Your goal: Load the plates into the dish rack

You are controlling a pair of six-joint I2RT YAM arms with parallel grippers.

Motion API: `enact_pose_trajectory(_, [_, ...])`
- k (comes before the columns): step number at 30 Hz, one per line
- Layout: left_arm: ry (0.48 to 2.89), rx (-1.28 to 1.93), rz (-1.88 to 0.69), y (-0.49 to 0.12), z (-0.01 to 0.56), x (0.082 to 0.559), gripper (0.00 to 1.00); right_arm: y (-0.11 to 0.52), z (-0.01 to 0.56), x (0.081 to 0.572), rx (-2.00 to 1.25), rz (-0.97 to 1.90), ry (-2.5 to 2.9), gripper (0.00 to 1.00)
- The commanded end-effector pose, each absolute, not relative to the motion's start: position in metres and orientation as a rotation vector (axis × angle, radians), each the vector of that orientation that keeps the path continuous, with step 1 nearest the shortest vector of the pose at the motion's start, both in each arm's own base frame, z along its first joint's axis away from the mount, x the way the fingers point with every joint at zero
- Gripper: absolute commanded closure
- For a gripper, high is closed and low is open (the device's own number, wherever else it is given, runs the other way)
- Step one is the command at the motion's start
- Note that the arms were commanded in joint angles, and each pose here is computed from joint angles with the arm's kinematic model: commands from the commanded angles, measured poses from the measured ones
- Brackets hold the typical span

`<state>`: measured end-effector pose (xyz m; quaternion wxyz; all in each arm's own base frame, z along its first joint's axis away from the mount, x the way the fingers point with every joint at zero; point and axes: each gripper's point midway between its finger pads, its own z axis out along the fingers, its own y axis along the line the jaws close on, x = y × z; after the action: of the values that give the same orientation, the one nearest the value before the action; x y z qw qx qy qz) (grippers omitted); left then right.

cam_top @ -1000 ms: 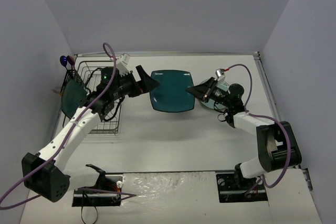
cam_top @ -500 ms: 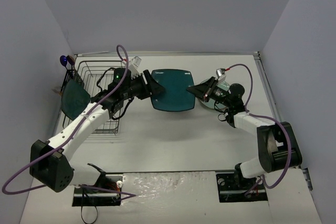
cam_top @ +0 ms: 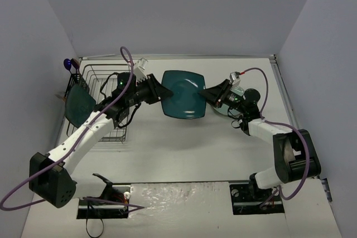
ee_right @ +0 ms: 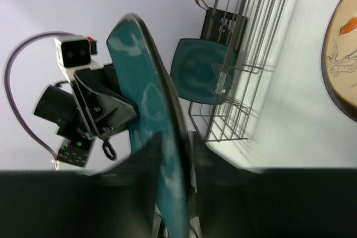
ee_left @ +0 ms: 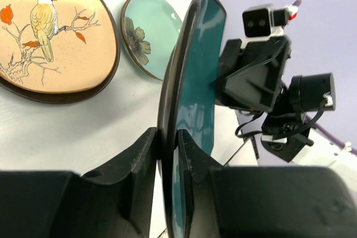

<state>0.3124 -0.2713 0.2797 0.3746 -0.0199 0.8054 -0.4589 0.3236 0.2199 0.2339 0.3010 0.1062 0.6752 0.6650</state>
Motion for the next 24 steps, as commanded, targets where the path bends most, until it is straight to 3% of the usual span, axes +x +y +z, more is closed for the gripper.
enact_pose_trajectory(1, [1.819, 0.090, -1.185, -0.268, 0.347, 0.306, 1.00, 0.221, 0.310, 0.298, -0.090, 1.746, 1.458, 0.49])
enact_pose_trajectory(3, [1.808, 0.113, -1.145, -0.262, 0.353, 0.303, 1.00, 0.222, 0.300, 0.301, -0.072, 1.723, 1.507, 0.30])
enact_pose_trajectory(8, [1.804, 0.160, -1.016, -0.241, 0.368, 0.296, 1.00, 0.219, 0.268, 0.314, -0.101, 1.543, 1.644, 0.02])
enact_pose_trajectory(16, [1.857, 0.237, -0.579, -0.169, 0.386, 0.282, 1.00, 0.191, 0.227, 0.329, -0.091, 1.215, 1.850, 0.00])
enact_pose_trajectory(24, [1.972, 0.189, 0.060, -0.057, 0.382, 0.275, 1.00, 0.181, 0.211, 0.322, -0.100, 1.137, 1.894, 0.00])
